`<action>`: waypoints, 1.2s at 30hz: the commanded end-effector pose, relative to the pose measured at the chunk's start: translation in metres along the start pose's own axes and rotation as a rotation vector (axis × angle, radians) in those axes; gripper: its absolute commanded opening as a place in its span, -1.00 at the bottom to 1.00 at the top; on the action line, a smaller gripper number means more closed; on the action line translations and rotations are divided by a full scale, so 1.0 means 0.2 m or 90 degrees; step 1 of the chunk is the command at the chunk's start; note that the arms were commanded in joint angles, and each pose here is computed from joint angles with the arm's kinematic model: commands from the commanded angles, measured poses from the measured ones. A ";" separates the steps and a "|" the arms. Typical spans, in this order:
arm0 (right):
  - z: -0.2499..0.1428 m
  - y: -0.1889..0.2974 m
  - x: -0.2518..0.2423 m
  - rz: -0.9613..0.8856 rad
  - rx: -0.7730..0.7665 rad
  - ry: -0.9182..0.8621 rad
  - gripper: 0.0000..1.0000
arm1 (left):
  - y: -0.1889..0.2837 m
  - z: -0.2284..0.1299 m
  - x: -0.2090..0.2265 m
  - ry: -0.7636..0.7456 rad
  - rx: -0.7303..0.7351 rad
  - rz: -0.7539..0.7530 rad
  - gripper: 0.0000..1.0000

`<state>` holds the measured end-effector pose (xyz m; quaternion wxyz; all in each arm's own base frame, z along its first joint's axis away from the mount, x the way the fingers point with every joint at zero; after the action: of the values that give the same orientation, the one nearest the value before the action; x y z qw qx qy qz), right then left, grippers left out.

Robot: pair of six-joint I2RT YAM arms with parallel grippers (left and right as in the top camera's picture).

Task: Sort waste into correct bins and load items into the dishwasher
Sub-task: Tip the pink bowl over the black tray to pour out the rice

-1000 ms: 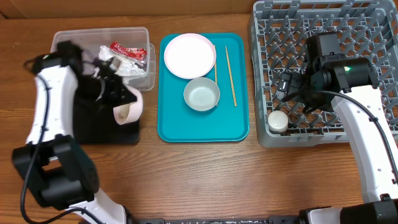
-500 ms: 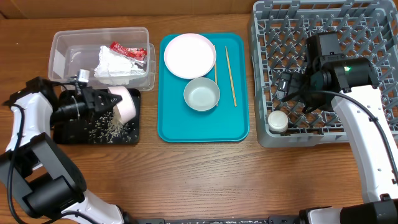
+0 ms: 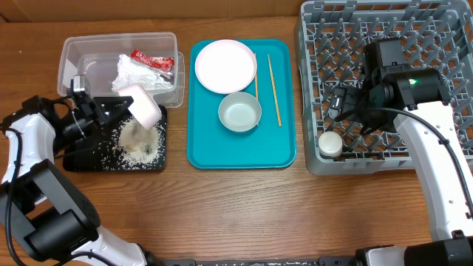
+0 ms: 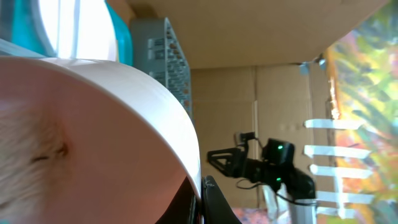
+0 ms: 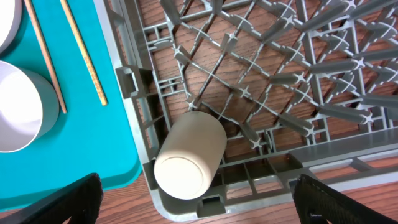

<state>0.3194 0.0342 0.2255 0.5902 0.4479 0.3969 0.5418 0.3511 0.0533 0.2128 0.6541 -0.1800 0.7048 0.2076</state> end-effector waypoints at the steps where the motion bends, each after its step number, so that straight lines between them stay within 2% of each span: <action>1: 0.03 0.03 0.00 -0.003 -0.016 0.002 1.00 | 0.01 -0.01 -0.07 0.020 -0.004 -0.044 -0.92; 15: 0.02 0.03 0.00 -0.004 -0.011 0.003 1.00 | 0.01 -0.02 -0.07 0.040 -0.003 -0.041 -0.92; 25: 0.01 0.03 -0.01 -0.005 -0.003 0.003 1.00 | 0.01 -0.01 -0.03 0.033 -0.003 -0.006 -0.92; 27: 0.01 0.03 -0.01 -0.005 -0.003 0.003 1.00 | 0.02 0.01 0.01 0.008 -0.010 0.028 -0.92; 28: 0.01 0.03 -0.01 -0.005 -0.004 0.003 1.00 | 0.05 0.05 0.07 -0.011 -0.024 0.081 -0.92; 31: 0.00 0.03 -0.01 -0.006 -0.002 0.003 1.00 | 0.13 0.10 0.19 0.052 -0.068 0.187 -0.92; 36: 0.00 0.03 -0.01 -0.006 -0.002 0.003 1.00 | 0.15 0.09 0.16 0.049 -0.068 0.161 -0.92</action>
<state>0.3142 0.0337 0.2241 0.5857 0.4535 0.4051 0.5359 0.3514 0.0880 0.1795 0.5952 -0.1375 0.7297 0.3070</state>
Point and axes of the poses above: each gripper's point midway between its finger pads, its own y axis back along the fingers, its own x axis along the line the jaws close on, z = x × y, the point moved 3 cm from there along y, back along the fingers, and after that the axes turned 8 degrees about y, right-handed, at the moved point
